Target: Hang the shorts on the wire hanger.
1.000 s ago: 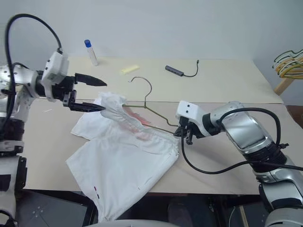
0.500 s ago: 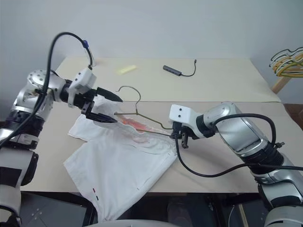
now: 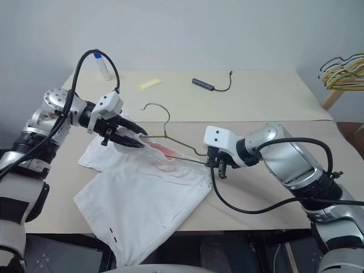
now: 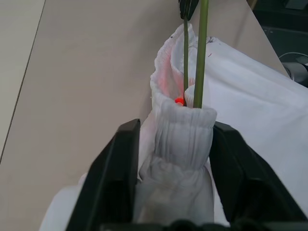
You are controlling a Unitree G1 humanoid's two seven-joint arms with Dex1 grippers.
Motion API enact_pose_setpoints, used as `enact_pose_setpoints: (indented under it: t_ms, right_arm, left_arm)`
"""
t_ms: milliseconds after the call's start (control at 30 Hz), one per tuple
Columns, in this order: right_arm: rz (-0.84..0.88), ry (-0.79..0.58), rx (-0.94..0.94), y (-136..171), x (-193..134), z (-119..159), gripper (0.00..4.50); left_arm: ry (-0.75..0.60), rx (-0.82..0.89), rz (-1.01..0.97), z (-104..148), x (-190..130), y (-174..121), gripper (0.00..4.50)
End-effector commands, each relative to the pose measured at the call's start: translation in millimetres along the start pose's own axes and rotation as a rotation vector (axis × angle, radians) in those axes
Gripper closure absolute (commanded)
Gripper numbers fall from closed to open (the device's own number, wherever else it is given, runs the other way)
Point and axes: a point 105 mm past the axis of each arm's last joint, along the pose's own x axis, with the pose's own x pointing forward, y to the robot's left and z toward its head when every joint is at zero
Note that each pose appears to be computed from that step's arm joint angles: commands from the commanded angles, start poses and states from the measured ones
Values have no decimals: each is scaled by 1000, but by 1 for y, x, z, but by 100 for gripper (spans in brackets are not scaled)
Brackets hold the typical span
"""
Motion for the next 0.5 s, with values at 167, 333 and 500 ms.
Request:
enact_pose_setpoints:
  t_ms: [167, 333, 500]
  right_arm:
    - [-26, -27, -31, -4, -9, 10, 450]
    - [-99, -98, -126, -10, -9, 20, 450]
    - [-129, -102, -155, -10, -4, 12, 368]
  left_arm:
    - [12, 61, 22, 10, -7, 4, 447]
    - [6, 105, 57, 12, -9, 9, 447]
    - [-2, 134, 76, 17, -13, 10, 447]
